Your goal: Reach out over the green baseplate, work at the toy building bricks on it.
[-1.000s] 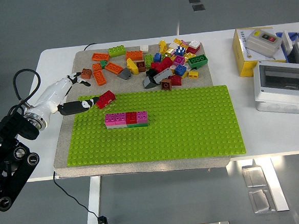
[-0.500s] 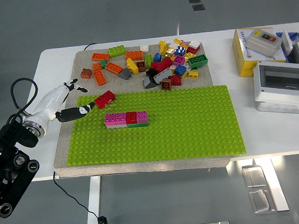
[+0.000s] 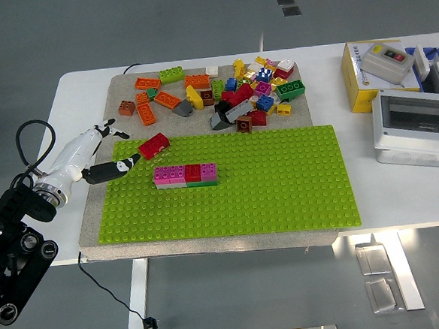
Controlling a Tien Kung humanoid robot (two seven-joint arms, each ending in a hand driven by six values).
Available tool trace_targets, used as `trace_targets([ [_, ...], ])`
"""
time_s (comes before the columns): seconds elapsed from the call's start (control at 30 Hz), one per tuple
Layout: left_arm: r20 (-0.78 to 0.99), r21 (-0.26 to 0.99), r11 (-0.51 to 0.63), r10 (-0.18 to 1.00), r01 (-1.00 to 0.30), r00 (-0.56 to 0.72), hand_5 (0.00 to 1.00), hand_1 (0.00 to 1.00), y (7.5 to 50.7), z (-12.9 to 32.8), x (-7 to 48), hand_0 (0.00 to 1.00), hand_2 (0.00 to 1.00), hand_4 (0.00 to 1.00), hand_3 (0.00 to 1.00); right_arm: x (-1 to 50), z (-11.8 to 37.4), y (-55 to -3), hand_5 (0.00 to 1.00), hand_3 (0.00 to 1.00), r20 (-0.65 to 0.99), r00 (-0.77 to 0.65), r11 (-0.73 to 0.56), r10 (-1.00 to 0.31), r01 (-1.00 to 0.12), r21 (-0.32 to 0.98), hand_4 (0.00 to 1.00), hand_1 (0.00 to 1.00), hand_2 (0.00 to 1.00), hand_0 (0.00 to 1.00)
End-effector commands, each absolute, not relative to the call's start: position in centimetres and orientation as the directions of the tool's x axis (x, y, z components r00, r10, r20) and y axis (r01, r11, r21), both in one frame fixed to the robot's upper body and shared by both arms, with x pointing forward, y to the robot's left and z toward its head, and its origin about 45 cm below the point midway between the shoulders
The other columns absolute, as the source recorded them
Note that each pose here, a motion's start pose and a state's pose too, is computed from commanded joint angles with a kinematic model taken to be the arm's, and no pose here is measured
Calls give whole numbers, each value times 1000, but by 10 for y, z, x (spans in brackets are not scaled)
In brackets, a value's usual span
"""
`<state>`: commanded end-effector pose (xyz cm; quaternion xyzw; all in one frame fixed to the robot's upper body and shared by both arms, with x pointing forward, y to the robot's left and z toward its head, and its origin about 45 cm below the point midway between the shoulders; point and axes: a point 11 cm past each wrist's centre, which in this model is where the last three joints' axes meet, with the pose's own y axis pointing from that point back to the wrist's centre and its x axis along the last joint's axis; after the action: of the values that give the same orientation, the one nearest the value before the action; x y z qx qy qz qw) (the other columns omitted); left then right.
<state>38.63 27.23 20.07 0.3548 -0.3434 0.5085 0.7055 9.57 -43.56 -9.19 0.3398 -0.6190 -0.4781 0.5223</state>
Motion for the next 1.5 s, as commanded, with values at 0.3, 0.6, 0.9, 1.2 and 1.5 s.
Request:
trace_targets([
  [0.3, 871, 122, 244, 439, -962, 222, 463, 959, 269, 203, 399, 939, 998, 725, 738, 88, -95, -430, 998, 763, 311, -218, 295, -925, 101, 950, 562, 568, 666, 649],
  [0.6, 893, 126, 209, 402, -970, 203, 323, 960, 264, 196, 409, 943, 998, 727, 865, 92, -94, -430, 998, 763, 306, -218, 292, -927, 95, 952, 549, 571, 664, 648],
  [0.9, 903, 130, 138, 393, -982, 175, 322, 960, 263, 182, 414, 943, 998, 732, 899, 94, -94, -430, 998, 762, 304, -234, 291, -924, 88, 953, 541, 572, 660, 648],
  [1.2, 882, 93, 128, 450, -987, 142, 332, 959, 260, 183, 415, 941, 998, 730, 883, 98, -94, -429, 998, 762, 300, -238, 288, -924, 81, 954, 539, 572, 647, 648],
  [1.5, 886, 105, 84, 444, -991, 132, 333, 958, 257, 187, 428, 938, 998, 732, 869, 102, -92, -431, 998, 762, 300, -244, 291, -922, 73, 954, 538, 568, 647, 648],
])
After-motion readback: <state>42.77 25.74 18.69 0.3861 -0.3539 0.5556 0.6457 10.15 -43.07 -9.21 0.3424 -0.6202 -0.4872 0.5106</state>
